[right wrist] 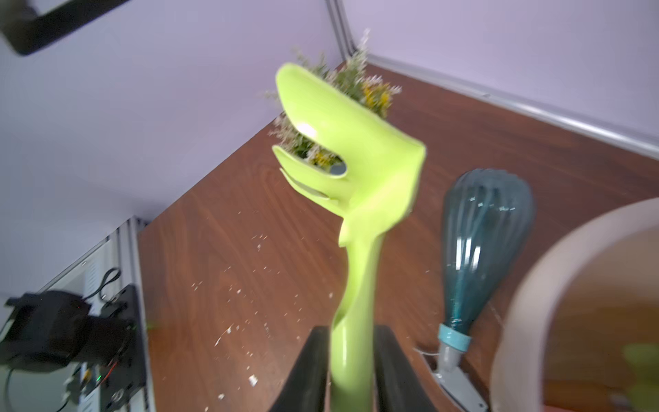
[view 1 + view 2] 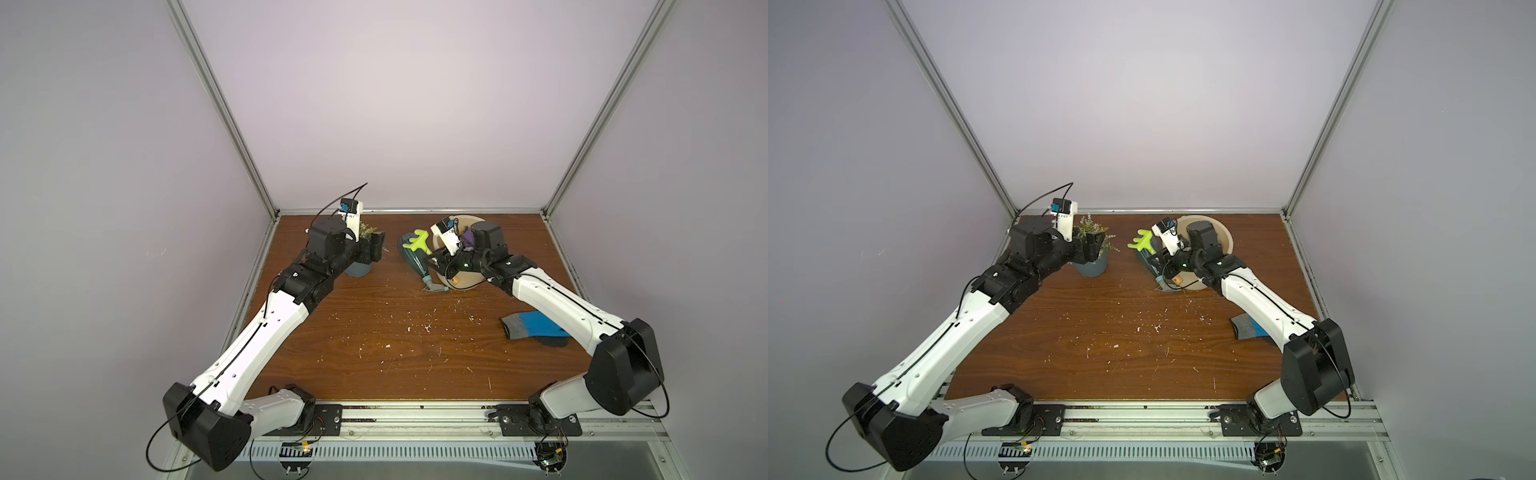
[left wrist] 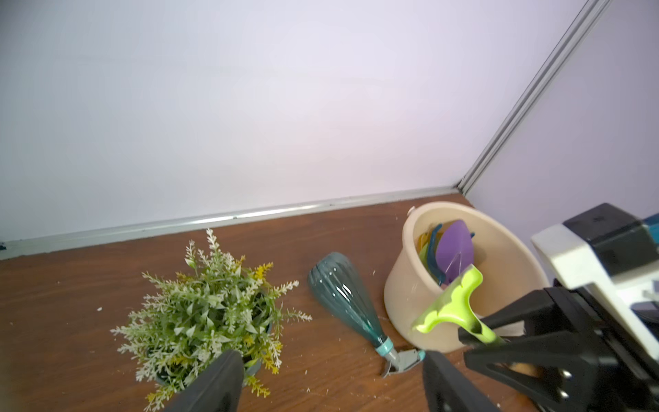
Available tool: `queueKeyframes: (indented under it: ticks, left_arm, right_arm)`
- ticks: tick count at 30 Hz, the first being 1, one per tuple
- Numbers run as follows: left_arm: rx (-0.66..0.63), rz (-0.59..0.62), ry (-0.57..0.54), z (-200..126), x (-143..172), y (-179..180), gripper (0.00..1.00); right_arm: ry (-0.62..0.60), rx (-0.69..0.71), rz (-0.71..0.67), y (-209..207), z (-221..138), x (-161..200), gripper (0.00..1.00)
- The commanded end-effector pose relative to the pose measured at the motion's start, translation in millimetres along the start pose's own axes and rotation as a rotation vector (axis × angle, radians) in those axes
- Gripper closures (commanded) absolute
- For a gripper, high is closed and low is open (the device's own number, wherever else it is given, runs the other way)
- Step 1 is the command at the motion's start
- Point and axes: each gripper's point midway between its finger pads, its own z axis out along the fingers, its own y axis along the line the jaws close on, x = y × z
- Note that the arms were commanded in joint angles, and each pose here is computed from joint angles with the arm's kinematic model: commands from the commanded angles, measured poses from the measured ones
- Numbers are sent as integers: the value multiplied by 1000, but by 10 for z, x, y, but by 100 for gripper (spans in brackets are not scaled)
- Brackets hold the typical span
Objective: Organize the gardening tools
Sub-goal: Pick up the gardening tool from the center of the board, then place the gardening tool in the container.
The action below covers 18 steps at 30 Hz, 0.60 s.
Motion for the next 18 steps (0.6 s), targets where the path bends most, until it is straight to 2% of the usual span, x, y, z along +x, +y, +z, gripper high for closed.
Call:
queueKeyframes:
  ticks: [1, 8, 18]
  left_arm:
    - [-18, -56, -15, 36, 56, 59, 17]
    - [32, -158, 15, 79, 370, 25, 17]
    - [97, -212, 24, 88, 488, -63, 20]
  right_arm:
    - [-255, 174, -36, -280, -350, -690, 100]
    - [-464, 406, 18, -910, -583, -911, 100]
    - [-599, 486, 41, -1204, -496, -675, 100]
